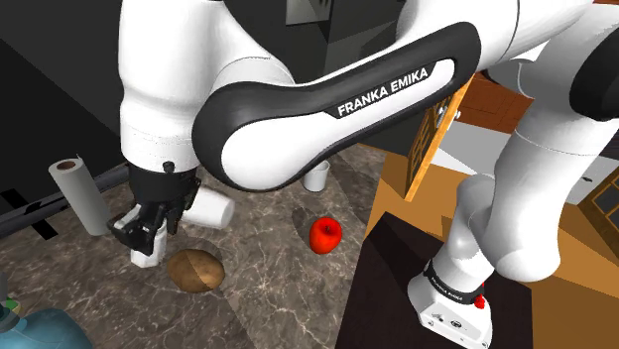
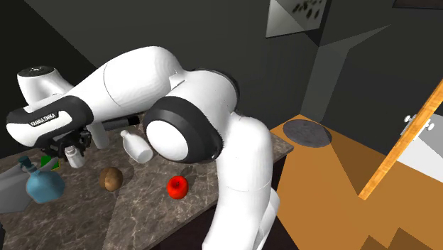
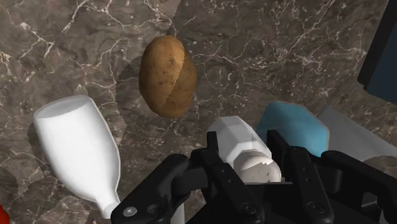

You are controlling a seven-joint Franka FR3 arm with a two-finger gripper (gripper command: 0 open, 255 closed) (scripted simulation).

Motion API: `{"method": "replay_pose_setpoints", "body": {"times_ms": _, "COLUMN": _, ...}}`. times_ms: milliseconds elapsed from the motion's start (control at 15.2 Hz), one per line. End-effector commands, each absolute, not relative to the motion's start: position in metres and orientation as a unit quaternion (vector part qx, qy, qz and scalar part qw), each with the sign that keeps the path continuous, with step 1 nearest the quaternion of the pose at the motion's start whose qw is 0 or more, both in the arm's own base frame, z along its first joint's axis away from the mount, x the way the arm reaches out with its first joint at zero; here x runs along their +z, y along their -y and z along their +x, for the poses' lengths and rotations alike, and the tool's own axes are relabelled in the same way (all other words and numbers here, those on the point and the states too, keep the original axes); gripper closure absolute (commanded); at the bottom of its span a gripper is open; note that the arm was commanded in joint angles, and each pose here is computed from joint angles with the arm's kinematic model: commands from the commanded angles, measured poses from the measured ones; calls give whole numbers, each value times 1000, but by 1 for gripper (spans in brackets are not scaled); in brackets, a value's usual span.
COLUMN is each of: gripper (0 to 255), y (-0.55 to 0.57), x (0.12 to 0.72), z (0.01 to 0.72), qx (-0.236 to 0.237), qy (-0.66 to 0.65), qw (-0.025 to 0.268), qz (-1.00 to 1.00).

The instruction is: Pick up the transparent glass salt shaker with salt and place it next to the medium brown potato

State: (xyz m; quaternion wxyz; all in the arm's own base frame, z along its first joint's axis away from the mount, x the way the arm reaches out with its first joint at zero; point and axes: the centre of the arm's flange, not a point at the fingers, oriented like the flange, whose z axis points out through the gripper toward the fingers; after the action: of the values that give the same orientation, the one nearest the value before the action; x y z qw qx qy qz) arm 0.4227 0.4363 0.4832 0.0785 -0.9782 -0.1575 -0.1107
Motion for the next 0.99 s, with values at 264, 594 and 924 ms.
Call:
{"method": "replay_pose_setpoints", "body": {"times_ms": 264, "gripper": 255, "y": -514, "x": 483, "z": 414, "qx": -111, "qy": 156, "qw": 79, "qz": -978}}
{"method": "replay_pose_setpoints", "body": {"times_ms": 594, "gripper": 255, "y": -535, "x": 461, "z": 411, "qx": -111, "qy": 156, "qw": 79, "qz": -978}}
{"method": "replay_pose_setpoints", "body": {"times_ms": 924, "gripper": 255, "y": -535, "x": 435, "z": 411, "qx": -111, "qy": 156, "qw": 79, "qz": -978}}
